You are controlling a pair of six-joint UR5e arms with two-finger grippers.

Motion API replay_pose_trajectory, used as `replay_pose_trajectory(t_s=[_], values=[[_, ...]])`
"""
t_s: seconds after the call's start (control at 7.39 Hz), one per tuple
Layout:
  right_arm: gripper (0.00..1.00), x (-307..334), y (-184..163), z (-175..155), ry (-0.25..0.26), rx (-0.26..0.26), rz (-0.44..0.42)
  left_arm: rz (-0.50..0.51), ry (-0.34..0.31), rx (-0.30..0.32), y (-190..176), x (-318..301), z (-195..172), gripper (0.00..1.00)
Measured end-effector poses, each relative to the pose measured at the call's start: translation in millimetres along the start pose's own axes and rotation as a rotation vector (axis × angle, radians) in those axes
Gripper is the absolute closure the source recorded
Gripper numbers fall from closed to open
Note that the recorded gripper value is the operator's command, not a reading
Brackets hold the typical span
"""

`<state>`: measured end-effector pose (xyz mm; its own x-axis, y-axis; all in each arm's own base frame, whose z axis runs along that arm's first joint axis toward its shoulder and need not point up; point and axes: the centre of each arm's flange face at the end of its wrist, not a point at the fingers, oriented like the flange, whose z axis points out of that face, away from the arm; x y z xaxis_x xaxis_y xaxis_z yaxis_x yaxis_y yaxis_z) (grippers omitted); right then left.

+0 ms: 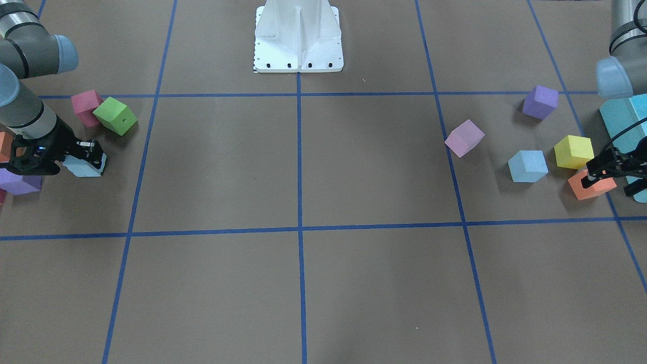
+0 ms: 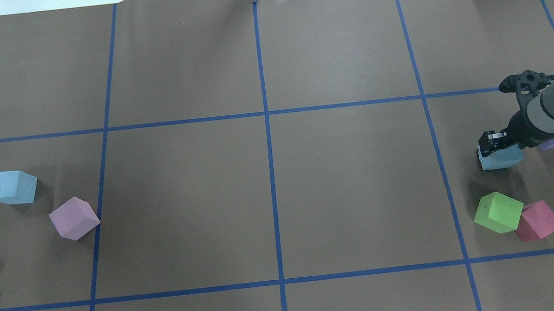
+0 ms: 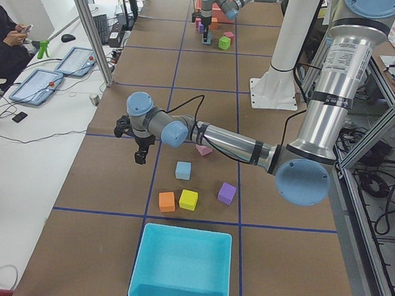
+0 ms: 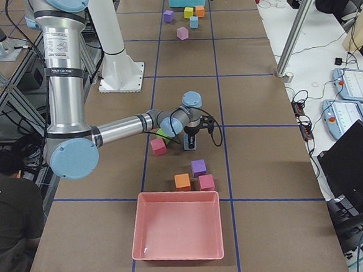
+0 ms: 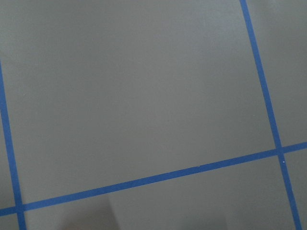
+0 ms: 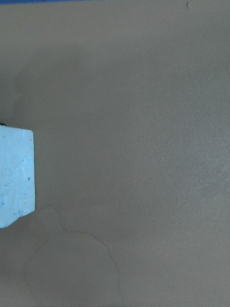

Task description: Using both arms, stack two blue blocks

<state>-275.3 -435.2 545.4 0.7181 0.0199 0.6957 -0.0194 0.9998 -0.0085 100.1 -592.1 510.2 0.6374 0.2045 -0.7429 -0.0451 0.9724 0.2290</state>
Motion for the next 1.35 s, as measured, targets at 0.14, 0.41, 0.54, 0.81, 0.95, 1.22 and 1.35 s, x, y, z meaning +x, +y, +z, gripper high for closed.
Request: replay_pose_trajectory(t_s=[0.14,0.41,0.54,0.81,0.95,1.22,1.35], values=[[0.51,-12.5,-8.3,-8.2,-0.015,0.008,-0.001,-0.017,-0.003,0.003,0.1,-1.2,5.5,0.02],[0.51,-56.5,-37.1,-35.6,-0.018,0.014,0.017,-0.058,-0.030,0.023,4.2,5.4,29.1,0.02],[0.50,-92.5,-54.2,-54.8,-0.012,0.012,0.025,-0.074,-0.032,0.031,9.6,5.4,41.8,0.02],[0.50,-168.5,-80.5,-94.6,-0.004,0.008,0.033,-0.129,-0.018,0.052,25.9,12.2,64.6,0.02],[0.51,-199.8,-84.9,-108.8,-0.009,0.006,0.037,-0.155,-0.005,0.057,36.3,17.8,75.2,0.02],[0.51,-258.4,-79.1,-120.0,-0.032,0.003,0.057,-0.187,0.000,0.065,61.0,28.1,99.8,0.02],[0.51,-286.3,-71.9,-118.6,-0.035,0.003,0.060,-0.197,-0.007,0.064,74.5,31.4,112.6,0.02]])
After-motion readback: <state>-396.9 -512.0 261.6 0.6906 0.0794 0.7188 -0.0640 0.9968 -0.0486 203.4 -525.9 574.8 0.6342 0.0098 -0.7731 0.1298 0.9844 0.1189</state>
